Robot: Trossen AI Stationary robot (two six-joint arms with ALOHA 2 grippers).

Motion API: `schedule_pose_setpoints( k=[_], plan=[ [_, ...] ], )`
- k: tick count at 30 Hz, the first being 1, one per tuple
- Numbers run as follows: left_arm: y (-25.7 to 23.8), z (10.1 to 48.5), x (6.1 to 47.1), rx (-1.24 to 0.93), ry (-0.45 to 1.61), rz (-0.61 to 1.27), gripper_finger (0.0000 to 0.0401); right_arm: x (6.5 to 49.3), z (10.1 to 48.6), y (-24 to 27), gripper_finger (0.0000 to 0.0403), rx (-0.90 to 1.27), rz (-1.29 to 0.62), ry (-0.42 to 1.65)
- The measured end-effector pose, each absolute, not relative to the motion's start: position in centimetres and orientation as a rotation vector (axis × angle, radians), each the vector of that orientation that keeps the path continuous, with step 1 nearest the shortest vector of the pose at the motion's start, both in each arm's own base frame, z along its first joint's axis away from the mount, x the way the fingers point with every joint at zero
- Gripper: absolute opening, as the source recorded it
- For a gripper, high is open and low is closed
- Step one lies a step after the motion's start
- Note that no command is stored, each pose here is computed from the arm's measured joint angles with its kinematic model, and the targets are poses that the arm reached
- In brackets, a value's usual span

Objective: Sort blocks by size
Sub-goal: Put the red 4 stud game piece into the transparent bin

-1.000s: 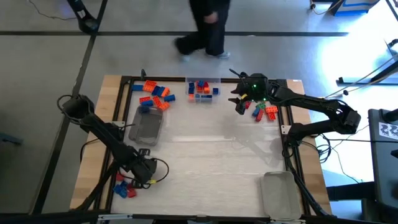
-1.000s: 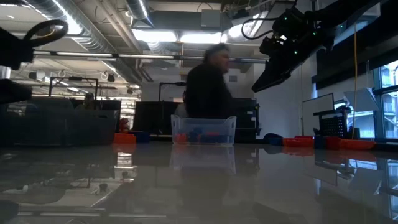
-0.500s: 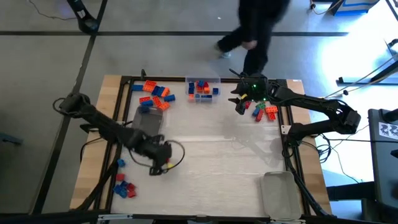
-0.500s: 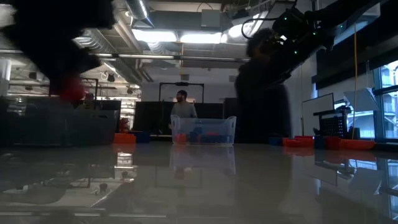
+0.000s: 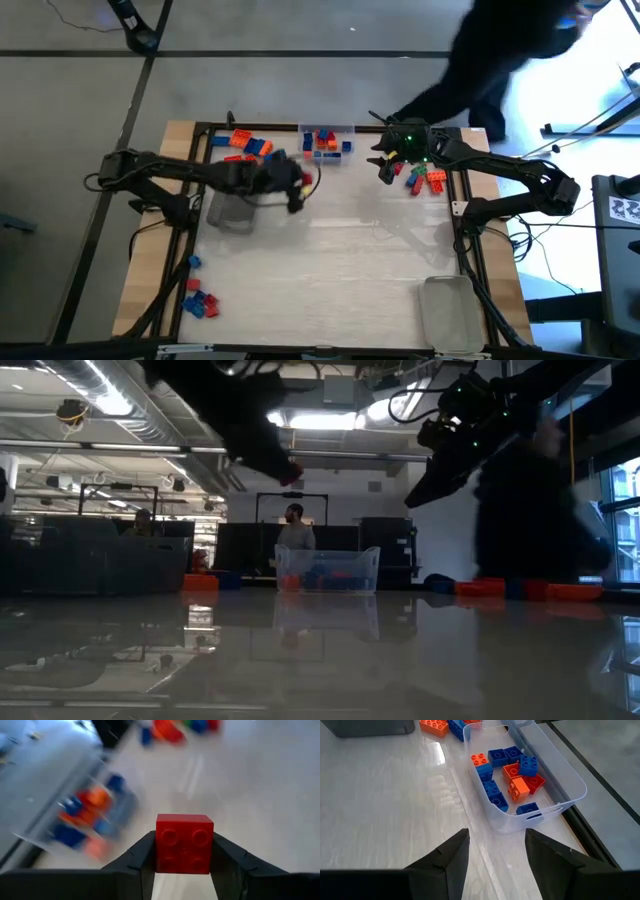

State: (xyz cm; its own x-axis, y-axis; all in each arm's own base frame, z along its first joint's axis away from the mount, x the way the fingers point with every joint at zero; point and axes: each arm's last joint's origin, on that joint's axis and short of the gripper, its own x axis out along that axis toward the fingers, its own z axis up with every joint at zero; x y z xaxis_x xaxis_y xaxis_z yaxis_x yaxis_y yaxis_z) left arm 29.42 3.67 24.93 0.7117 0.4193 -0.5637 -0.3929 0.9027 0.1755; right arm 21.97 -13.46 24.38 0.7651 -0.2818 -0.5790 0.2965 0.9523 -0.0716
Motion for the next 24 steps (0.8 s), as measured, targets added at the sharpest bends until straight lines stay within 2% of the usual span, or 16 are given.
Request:
schedule_pose_setpoints(
  k=[9, 14, 18, 21, 24],
  plan=[
    [11.6, 23.6, 31.9, 0.143, 0.433, 0.641, 0.0137, 22.1, 24.6, -13.6, 0.0193, 0.011, -0.319, 0.595],
    [15.4, 21.4, 32.5, 0.165, 0.445, 0.723, 0.0138, 22.2, 24.8, -13.6, 0.0193, -0.005, -0.320, 0.583],
    [17.5, 20.1, 33.1, 0.099, 0.460, 0.716, 0.0138, 22.2, 24.8, -13.6, 0.0193, -0.022, -0.315, 0.582],
    [18.4, 19.8, 33.4, 0.071, 0.455, 0.735, 0.0139, 22.2, 24.8, -13.6, 0.0193, -0.022, -0.315, 0.583],
    [18.8, 20.1, 33.4, 0.041, 0.446, 0.751, 0.0157, 22.2, 24.8, -13.6, 0.0193, -0.022, -0.315, 0.583]
  ],
)
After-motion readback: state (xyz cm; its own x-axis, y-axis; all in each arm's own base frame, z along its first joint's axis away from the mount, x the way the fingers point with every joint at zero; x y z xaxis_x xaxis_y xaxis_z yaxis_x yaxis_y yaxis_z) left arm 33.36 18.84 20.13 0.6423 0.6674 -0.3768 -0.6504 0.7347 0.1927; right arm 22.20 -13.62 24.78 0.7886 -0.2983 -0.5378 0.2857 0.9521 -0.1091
